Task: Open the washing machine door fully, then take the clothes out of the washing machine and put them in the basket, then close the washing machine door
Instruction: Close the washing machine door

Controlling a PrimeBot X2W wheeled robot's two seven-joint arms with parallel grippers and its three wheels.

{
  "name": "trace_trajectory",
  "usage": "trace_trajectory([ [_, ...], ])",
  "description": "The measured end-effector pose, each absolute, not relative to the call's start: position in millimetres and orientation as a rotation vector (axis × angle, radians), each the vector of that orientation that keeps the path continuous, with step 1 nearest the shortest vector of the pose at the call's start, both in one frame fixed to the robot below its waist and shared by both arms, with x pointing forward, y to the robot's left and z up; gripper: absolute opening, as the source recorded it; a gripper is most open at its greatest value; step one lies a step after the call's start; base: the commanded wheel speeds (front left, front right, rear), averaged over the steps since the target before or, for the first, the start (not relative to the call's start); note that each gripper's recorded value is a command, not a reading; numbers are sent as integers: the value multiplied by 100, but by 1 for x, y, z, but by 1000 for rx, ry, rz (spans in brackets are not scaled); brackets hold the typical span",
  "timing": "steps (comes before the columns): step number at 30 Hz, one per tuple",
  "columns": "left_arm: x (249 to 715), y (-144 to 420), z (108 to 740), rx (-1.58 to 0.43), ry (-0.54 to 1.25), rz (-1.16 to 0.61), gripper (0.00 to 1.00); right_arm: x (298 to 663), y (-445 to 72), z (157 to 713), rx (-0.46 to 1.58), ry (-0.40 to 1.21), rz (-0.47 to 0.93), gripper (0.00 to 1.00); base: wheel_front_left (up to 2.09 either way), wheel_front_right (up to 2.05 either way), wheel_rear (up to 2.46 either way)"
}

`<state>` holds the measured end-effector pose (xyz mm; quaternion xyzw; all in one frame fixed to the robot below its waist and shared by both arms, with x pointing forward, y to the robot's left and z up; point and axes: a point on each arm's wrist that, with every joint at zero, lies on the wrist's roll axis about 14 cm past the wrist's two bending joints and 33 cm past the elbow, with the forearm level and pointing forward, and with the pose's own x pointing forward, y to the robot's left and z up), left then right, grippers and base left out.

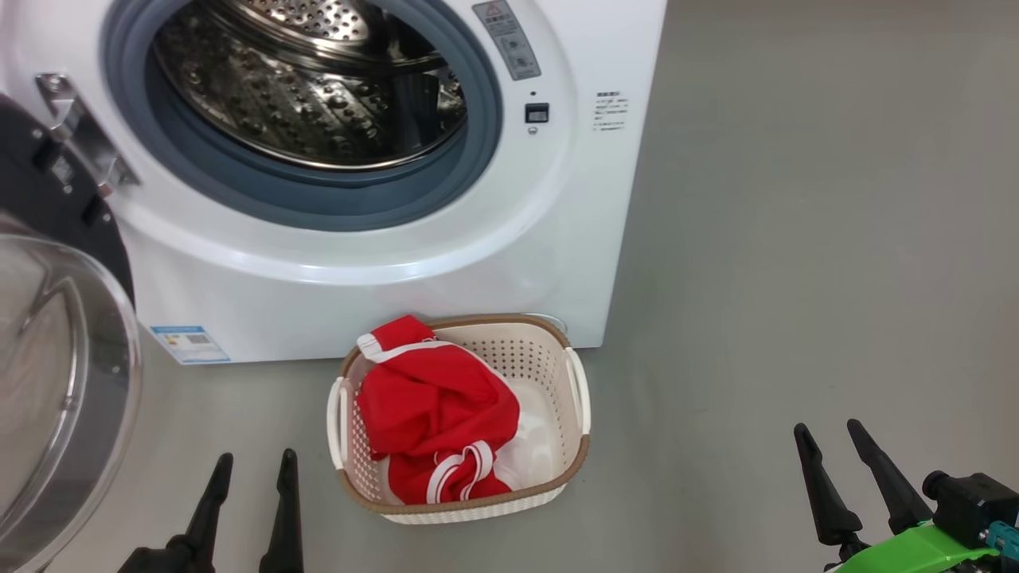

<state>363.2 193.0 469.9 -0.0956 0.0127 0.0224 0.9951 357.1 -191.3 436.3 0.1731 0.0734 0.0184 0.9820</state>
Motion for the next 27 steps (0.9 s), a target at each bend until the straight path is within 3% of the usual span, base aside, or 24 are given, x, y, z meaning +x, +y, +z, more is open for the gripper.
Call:
trace_trajectory([
  [13,337,220,466,-242,34,179,100,376,-149,435,334,173,179,100,0,0,0],
  [27,273,266,461,-267,32,391,100,391,-63,436,314,210,444,100,0,0,0],
])
